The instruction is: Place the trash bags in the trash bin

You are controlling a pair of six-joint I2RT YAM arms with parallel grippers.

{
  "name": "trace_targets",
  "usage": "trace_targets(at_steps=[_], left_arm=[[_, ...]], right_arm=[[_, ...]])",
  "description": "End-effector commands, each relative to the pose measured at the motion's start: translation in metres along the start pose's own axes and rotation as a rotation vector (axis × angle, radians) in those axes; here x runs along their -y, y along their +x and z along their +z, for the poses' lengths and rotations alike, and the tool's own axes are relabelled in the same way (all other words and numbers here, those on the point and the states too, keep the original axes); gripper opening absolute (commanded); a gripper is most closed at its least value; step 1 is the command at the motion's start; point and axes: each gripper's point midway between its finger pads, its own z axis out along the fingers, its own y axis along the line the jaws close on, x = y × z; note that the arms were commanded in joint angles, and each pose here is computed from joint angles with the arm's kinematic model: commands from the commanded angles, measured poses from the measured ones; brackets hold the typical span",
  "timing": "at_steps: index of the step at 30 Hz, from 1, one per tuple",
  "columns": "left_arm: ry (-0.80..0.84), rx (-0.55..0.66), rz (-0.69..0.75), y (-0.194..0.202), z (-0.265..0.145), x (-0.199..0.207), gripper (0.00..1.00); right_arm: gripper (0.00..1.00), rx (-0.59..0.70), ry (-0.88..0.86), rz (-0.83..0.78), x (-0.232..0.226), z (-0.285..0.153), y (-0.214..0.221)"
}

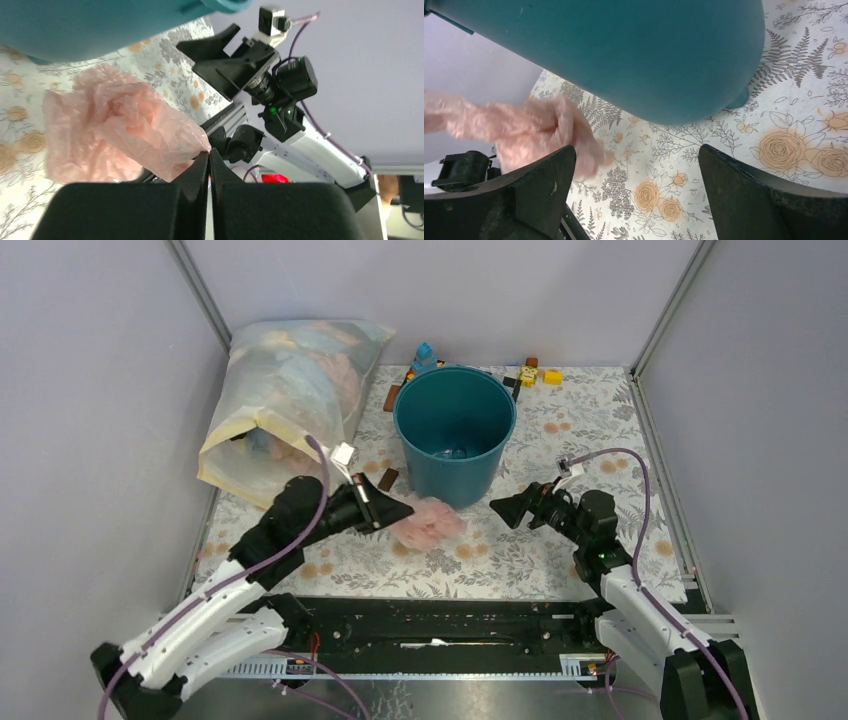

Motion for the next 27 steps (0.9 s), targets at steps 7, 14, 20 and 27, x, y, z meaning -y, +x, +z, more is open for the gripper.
trace_targets(at_steps=[7, 14, 20, 27], left_arm=[[0.003, -0.104, 0.133, 0.041, 0.087, 0.017, 0.0], [0.027, -0.196, 0.245, 0.07, 0.141, 0.025, 0.0], [0.025, -0.128, 0.346, 0.069, 0.173, 0.034, 0.0], [-0.143, 0.114, 0.334, 0.01, 0.177, 0.006, 0.0]], right_arm=[[1.0, 0.092, 0.089, -0.073, 0.01, 0.001, -0.022], [1.0, 0.123, 0.152, -0.067, 0.021, -0.002, -0.026], [1.0, 0.184, 0.261, -0.073, 0.036, -0.014, -0.034], [1.0, 0.237, 0.398, -0.049, 0.064, -0.02, -0.037]])
